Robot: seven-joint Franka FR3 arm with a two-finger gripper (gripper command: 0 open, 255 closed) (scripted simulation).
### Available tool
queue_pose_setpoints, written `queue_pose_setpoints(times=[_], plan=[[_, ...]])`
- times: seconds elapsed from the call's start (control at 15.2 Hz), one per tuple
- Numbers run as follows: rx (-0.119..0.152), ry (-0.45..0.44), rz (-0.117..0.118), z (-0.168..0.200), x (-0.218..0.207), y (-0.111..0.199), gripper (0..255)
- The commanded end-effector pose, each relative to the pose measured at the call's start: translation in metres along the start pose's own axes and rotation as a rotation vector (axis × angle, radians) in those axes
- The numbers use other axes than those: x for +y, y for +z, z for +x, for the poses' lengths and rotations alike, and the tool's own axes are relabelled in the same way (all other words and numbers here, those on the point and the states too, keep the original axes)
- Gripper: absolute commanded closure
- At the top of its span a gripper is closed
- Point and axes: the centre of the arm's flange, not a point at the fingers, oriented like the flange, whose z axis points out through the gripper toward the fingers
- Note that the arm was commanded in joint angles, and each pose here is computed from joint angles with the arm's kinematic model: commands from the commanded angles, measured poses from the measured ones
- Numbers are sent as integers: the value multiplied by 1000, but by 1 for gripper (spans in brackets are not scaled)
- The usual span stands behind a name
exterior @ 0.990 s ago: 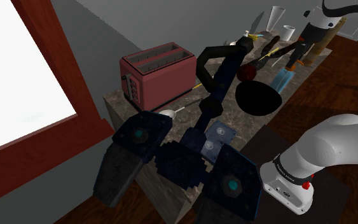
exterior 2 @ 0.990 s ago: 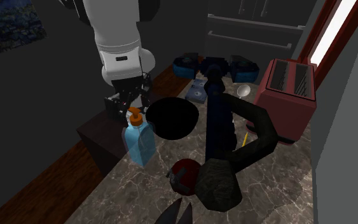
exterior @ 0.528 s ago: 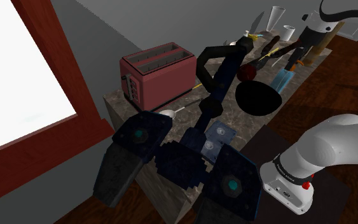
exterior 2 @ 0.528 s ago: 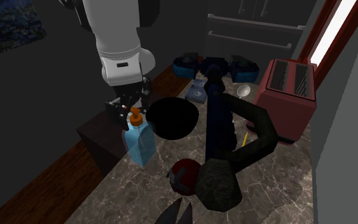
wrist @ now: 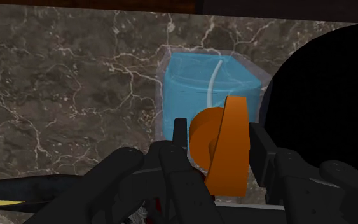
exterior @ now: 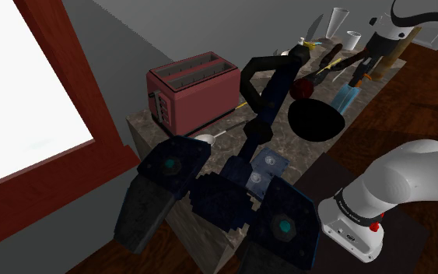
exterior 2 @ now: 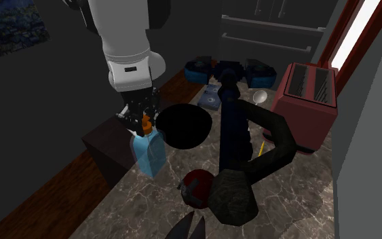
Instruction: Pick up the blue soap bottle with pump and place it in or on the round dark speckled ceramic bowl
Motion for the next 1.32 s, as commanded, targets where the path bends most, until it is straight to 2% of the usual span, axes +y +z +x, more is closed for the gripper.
queue_pose_setpoints(times=[0.0, 0.2, 1.25], plan=[[0, 0, 0, 0, 0, 0, 255], [0, 0, 0, 0, 0, 0, 255], [0, 0, 0, 1, 0, -84, 255]])
